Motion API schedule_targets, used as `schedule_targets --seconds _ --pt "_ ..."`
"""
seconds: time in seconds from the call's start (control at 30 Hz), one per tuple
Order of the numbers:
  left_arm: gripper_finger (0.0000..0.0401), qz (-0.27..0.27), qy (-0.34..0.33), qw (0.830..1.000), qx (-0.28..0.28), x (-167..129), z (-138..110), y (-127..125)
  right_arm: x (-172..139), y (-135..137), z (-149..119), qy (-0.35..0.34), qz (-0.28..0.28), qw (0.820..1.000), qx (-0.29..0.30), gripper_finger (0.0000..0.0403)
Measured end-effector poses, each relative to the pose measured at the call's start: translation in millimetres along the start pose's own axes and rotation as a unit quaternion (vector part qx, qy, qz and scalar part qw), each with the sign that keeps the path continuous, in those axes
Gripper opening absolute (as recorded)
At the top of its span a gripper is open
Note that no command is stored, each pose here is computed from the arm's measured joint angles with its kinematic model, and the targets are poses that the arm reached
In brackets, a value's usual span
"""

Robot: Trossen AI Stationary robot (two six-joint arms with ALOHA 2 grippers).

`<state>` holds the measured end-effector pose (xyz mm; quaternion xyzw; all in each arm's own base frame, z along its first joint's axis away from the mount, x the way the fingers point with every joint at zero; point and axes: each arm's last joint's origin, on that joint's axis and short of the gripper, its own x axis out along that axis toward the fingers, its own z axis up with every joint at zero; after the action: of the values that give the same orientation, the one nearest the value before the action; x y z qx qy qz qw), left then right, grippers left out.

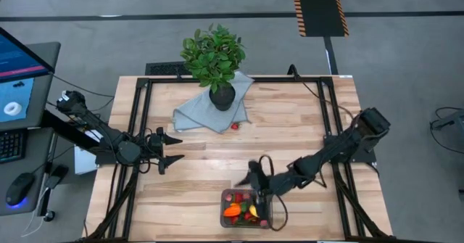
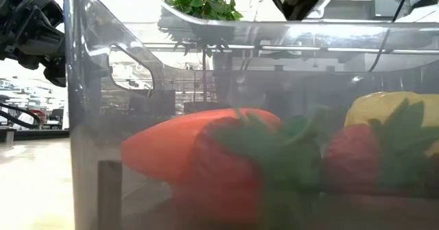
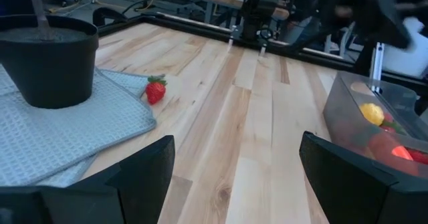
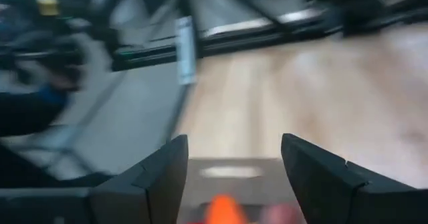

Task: Pick and placing Produce into tupperware
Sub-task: Put the red strawberry into the black bin

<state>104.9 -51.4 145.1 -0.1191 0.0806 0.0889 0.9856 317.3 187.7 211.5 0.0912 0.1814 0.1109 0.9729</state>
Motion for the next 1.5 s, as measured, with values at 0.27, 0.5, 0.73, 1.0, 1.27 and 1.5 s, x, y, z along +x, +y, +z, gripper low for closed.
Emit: schedule_targets --seconds 0.27,0.5,0.73,1.0,1.27,1.5 --pt "0.0309 0.0 0.0 1.0 -0.003 0 0 0 -11 -56 21 0.031 -0.147 0.987 -0.064 0.0265" --pt "0.0309 0.0 0.0 1.0 -0.003 0 0 0 -7 -128 32 0.048 -0.179 0.983 0.002 0.0275" --pt "0.0309 0.0 0.0 1.0 -0.002 0 0 0 -15 -176 34 0.072 -0.223 0.971 0.045 0.0343" --pt "0.0309 0.001 0.0 1.0 -0.001 0 0 0 -28 -213 30 0.112 -0.276 0.952 0.063 0.0391" --pt "0.0309 0.001 0.0 1.0 -0.001 0 0 0 -38 -234 26 0.129 -0.283 0.94 0.139 0.0368" --pt "0.0309 0.01 -0.004 1.0 0.001 0 0 1 -37 -240 24 0.128 -0.284 0.935 0.169 0.0366"
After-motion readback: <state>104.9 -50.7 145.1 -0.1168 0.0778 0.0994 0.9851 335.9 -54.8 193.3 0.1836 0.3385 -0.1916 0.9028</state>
